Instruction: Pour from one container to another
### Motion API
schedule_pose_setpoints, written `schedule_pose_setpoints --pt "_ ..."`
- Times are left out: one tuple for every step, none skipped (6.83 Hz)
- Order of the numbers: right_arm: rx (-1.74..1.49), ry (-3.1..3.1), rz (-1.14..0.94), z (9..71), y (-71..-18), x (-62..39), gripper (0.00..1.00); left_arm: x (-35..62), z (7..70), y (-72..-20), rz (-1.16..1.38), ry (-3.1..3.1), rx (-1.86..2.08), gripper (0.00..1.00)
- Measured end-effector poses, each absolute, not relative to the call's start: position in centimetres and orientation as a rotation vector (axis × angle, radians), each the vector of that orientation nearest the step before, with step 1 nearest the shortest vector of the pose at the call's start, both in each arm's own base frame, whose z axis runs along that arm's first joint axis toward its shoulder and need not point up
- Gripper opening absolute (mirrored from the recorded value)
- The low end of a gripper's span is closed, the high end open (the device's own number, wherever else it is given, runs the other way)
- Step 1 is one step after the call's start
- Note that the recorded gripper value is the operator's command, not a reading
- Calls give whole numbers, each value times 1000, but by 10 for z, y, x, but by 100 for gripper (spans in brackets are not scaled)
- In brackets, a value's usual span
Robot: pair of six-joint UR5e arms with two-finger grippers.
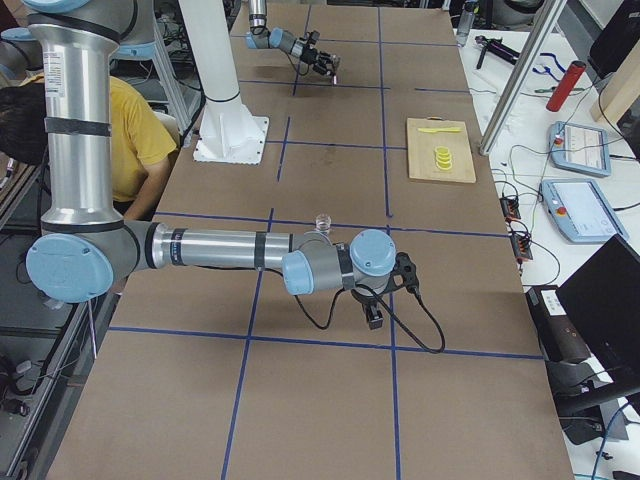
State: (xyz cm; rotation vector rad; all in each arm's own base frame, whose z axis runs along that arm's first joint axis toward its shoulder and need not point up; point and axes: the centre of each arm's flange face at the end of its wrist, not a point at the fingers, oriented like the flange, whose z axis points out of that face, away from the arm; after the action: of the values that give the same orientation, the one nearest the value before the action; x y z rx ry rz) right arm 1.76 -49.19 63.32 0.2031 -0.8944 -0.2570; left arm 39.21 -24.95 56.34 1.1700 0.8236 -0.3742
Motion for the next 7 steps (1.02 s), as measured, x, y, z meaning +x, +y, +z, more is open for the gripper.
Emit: schedule_pose_setpoints --pt "203 -894 -257 633 -493 17 100 397 558 -251 -365 822 1178 85" --pt "203 -894 -257 634 -493 17 100 397 557 -252 -359 817 1184 85" --pt "203 -894 -257 634 -493 17 100 397 557 -253 -356 814 1187 84" --pt "202 -894 -257 634 -493 17 100 396 557 -254 -355 812 1186 73" --pt "203 -894 -257 634 -493 17 100 396 557 -255 -353 812 1184 40" --pt "203 -894 -257 634 -493 17 100 397 557 -255 -351 815 1181 11" --pt "203 -894 -257 633 -493 17 100 396 557 -255 -343 810 1183 0"
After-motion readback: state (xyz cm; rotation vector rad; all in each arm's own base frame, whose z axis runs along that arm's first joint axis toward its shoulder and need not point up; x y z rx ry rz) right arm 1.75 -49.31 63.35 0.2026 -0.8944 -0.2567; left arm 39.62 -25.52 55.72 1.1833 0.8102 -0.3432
